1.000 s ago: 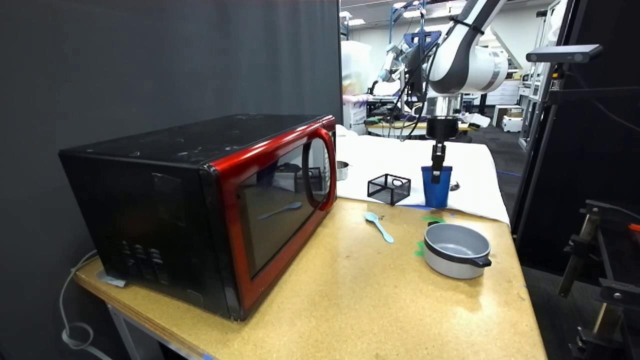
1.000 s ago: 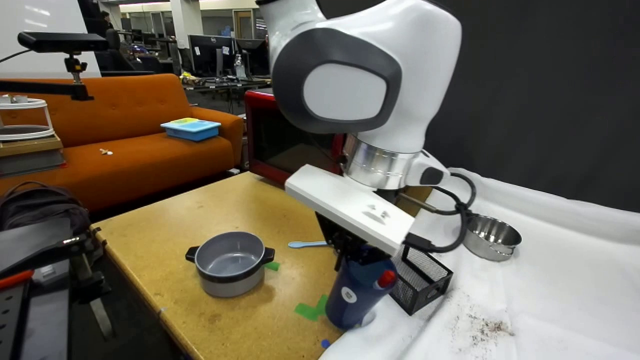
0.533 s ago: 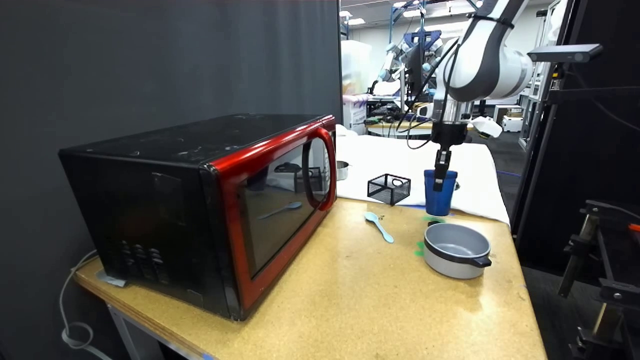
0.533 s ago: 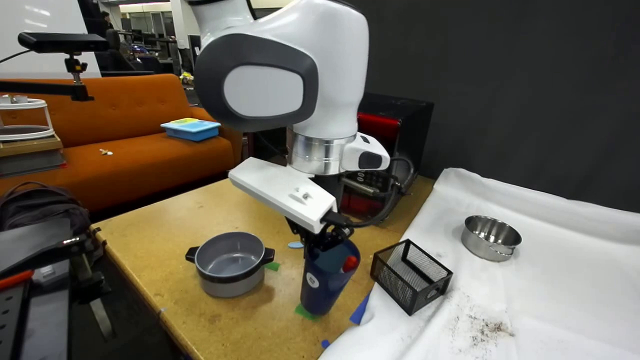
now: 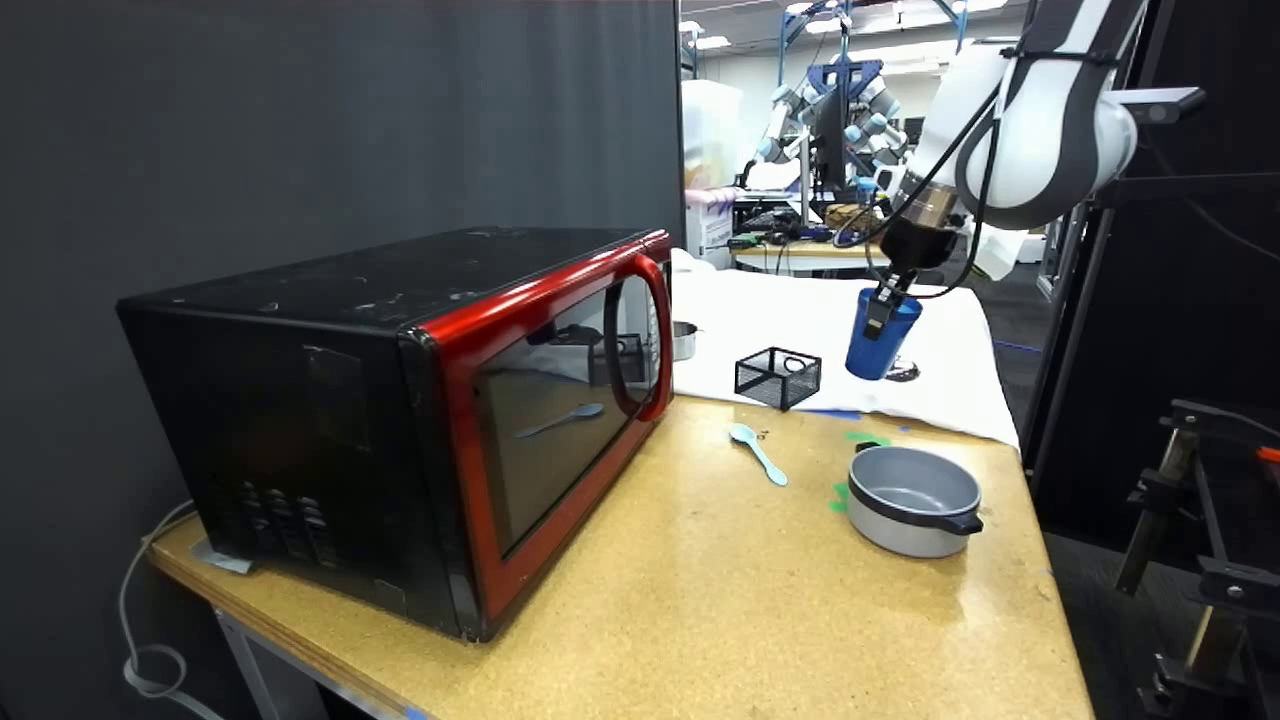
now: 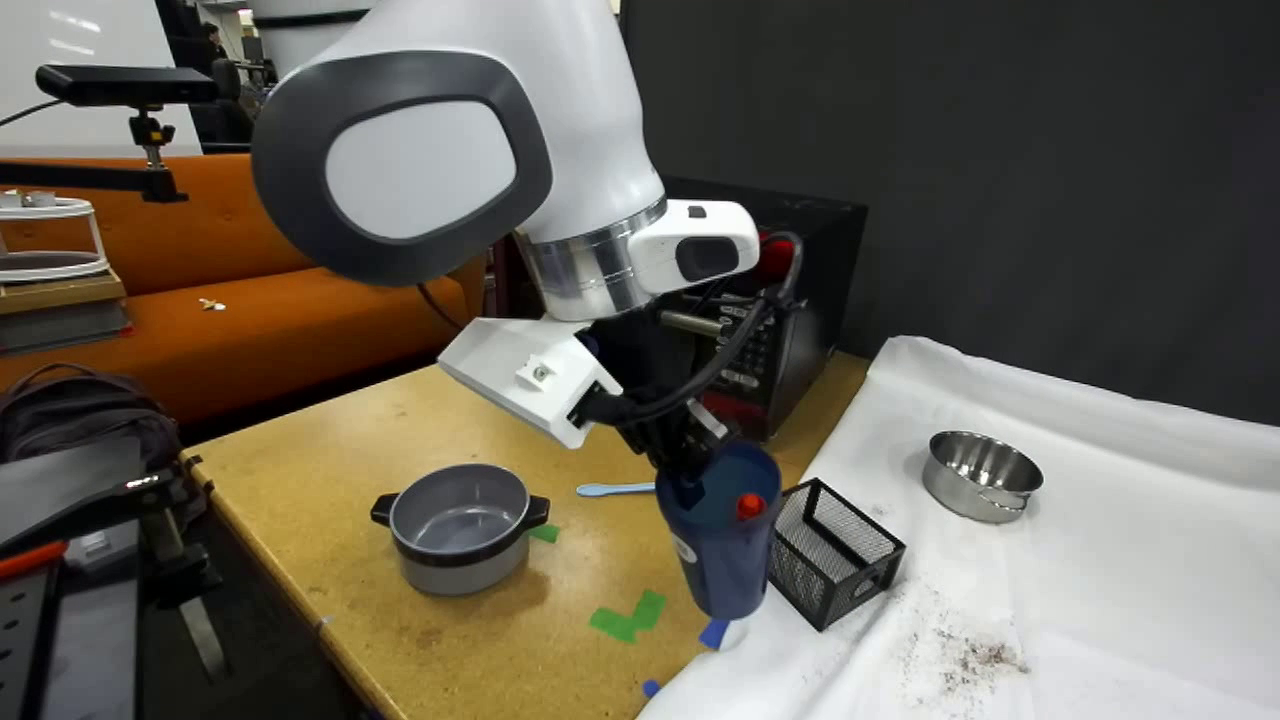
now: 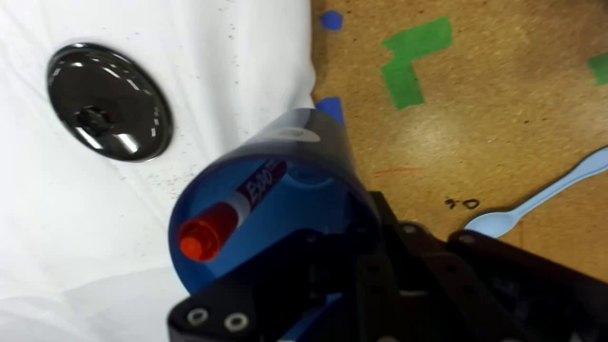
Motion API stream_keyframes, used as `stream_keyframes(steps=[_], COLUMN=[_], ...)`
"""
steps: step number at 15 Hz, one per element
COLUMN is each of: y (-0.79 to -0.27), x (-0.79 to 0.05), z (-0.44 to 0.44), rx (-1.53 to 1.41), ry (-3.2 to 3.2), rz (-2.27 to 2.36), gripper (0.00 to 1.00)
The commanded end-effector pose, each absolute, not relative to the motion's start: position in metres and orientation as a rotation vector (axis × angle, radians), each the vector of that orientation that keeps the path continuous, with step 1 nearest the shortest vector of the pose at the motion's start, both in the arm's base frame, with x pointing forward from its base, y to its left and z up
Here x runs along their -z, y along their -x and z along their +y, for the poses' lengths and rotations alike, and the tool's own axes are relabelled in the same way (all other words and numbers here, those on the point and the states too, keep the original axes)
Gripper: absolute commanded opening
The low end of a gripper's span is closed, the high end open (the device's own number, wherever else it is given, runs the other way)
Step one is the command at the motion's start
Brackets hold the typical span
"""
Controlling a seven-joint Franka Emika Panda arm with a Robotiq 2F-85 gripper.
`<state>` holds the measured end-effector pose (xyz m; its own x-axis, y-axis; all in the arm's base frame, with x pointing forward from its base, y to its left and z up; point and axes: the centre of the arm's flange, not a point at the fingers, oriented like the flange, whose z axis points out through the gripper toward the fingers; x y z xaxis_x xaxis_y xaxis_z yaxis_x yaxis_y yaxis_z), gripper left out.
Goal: Put the marker inside the blue cup
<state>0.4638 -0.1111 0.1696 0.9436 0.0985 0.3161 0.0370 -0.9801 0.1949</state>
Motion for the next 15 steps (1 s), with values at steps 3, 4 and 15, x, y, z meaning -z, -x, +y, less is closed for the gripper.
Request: stream_keyframes(steps=[3,4,15], y=[-0.483,-0.489,-0.576], x=[-0.197,-0.199,-0.214], z=[-0.126,-0.131,-0.203], rx=[-0.455,-0.441,-0.256], ry=[-2.803,-2.8,-2.904], rz=[-0.041,-0.055,-0.276], gripper=[0.01,0.01,0.01])
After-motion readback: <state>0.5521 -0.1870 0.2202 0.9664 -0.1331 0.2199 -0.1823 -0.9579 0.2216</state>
